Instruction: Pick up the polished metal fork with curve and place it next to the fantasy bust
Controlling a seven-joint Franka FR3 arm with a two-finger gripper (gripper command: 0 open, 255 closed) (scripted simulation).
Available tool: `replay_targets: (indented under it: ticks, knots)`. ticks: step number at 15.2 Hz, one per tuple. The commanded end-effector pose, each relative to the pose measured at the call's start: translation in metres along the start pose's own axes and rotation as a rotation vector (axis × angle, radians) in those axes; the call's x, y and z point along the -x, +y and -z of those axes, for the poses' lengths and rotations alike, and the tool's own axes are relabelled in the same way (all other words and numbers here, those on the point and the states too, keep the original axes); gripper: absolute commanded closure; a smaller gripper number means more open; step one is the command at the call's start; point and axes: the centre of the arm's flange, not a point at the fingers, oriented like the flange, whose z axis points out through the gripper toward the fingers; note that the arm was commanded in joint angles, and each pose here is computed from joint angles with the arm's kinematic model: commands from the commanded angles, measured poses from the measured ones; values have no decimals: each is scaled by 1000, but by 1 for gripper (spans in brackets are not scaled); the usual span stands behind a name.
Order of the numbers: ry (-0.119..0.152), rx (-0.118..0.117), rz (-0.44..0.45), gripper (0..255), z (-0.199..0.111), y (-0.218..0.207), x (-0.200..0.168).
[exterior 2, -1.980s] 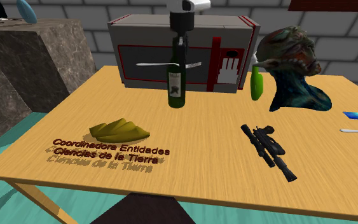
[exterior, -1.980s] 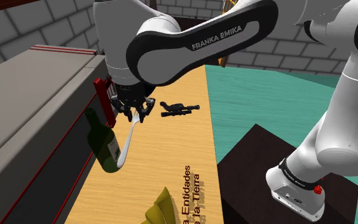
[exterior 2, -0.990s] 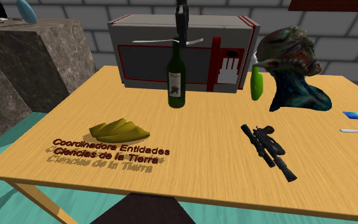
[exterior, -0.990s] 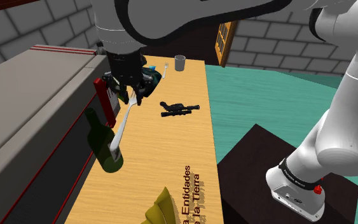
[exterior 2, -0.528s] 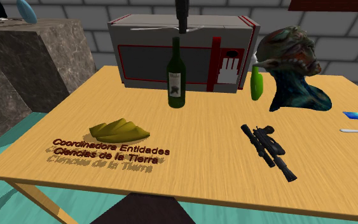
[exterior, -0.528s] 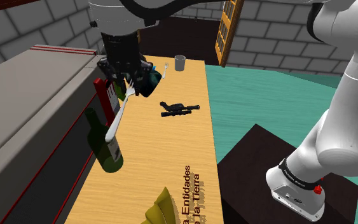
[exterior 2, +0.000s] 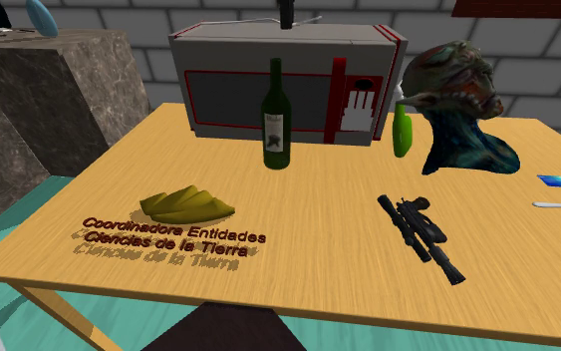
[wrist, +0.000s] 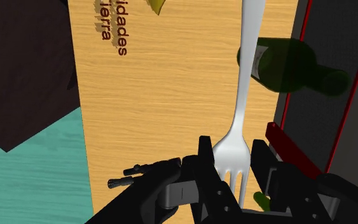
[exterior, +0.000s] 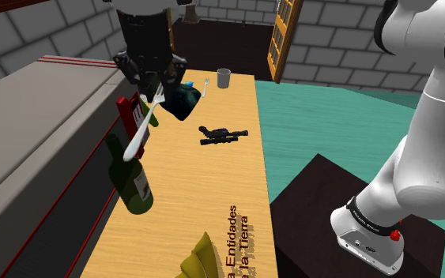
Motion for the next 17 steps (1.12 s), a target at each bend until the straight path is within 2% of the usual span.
replay_targets:
  ticks: [1, 2, 12, 17]
  knots:
    - [0, 1, 0, 255, 11, 1, -1]
    - [0, 1, 0, 255, 12, 1, -2]
    - [0, 1, 0, 255, 9, -4, -141]
    - [0, 1, 0, 255, -18, -4, -140]
